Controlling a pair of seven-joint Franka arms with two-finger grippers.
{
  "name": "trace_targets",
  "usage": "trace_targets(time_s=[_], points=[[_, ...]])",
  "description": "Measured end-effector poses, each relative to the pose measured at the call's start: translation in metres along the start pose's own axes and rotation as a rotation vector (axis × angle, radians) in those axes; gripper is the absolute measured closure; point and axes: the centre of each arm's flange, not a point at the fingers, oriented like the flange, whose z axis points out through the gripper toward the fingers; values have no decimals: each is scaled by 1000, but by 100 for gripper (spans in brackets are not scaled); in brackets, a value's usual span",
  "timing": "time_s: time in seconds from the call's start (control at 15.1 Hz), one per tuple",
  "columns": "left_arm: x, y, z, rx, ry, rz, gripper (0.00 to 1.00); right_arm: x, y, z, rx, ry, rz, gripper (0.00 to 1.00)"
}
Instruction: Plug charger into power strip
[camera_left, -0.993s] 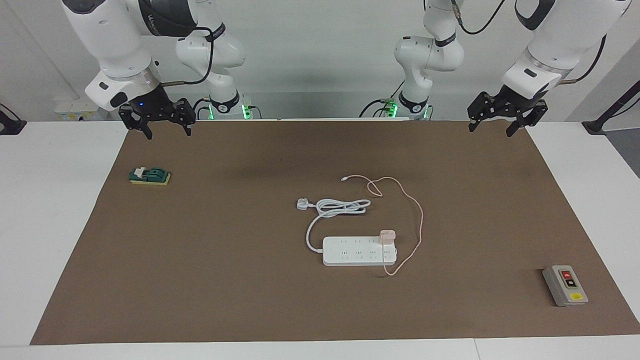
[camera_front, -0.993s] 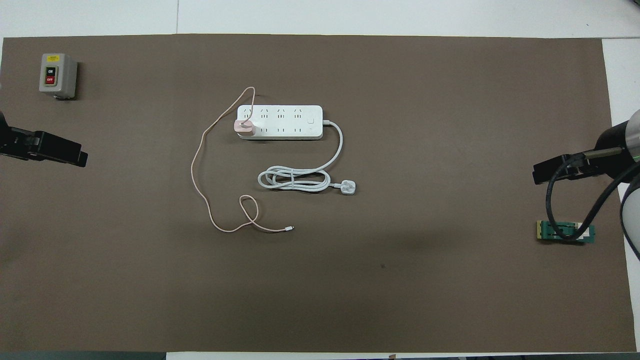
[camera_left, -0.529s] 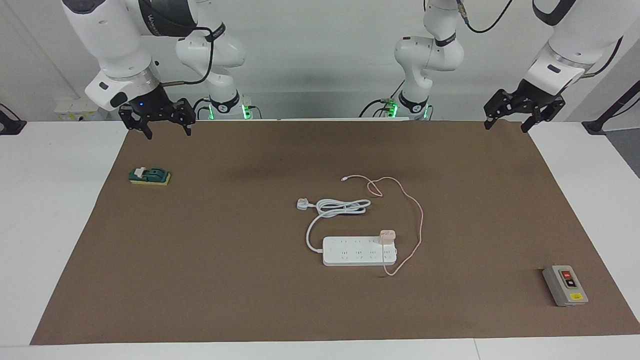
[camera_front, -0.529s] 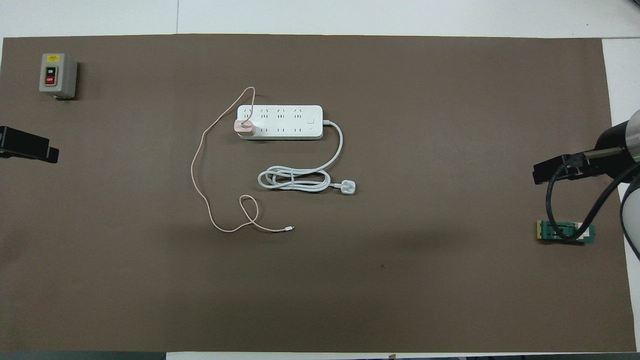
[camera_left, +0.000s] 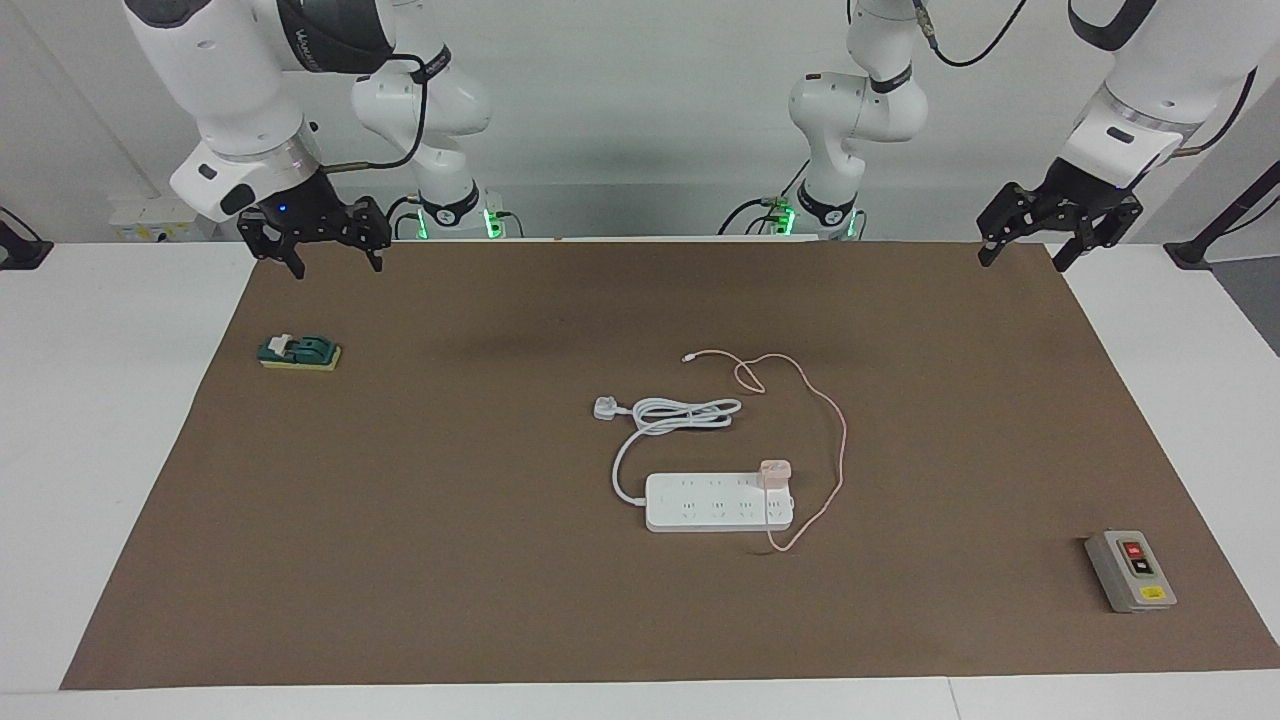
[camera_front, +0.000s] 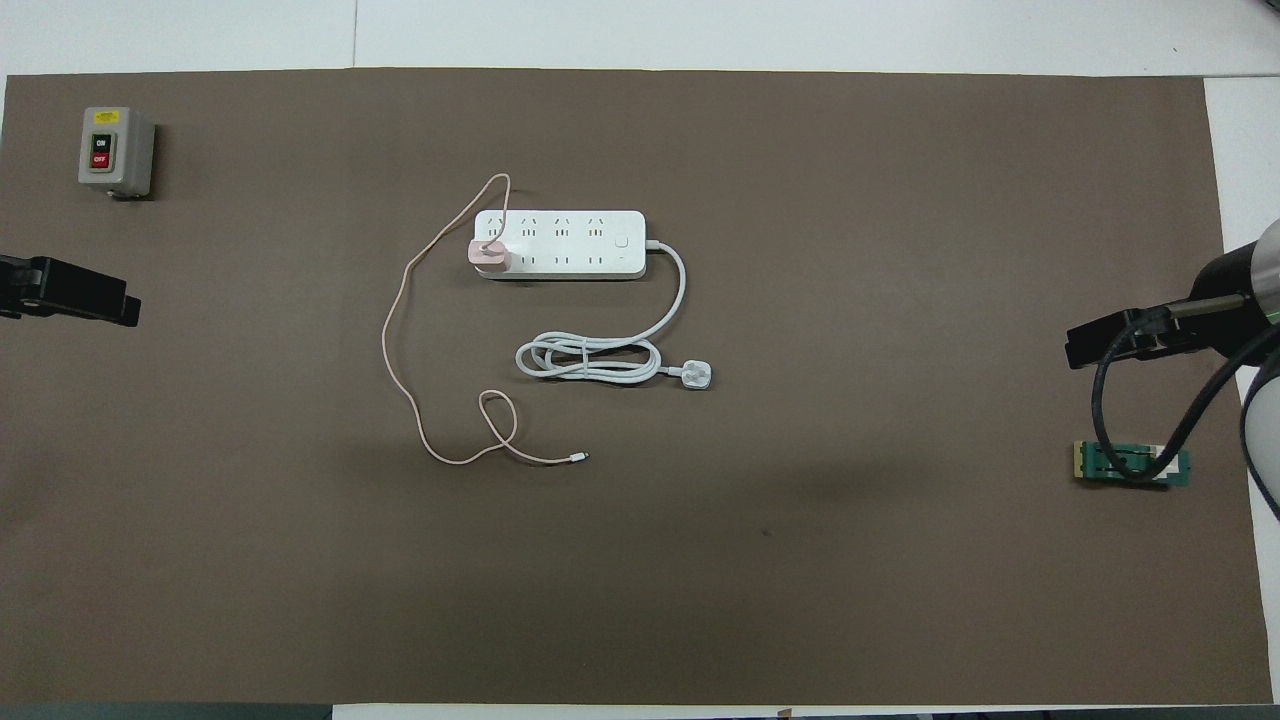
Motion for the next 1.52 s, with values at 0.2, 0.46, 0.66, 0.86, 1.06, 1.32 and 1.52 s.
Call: trace_targets(time_s=[0.2, 0.46, 0.66, 0.86, 1.06, 1.32, 1.52], points=[[-4, 9, 14, 0, -32, 19, 0, 0, 0, 0, 0, 0, 0, 0], [-4, 9, 30, 0, -50, 19, 0, 0, 0, 0, 0, 0, 0, 0], [-4, 8, 36, 4, -59, 18, 0, 0, 0, 0, 0, 0, 0, 0], [-4, 8, 37, 5, -60, 18, 0, 0, 0, 0, 0, 0, 0, 0], [-4, 8, 36, 5, -59, 19, 0, 0, 0, 0, 0, 0, 0, 0], [-5, 6, 36, 6, -60, 16, 0, 0, 0, 0, 0, 0, 0, 0], [-5, 5, 38, 5, -65, 14, 0, 0, 0, 0, 0, 0, 0, 0]])
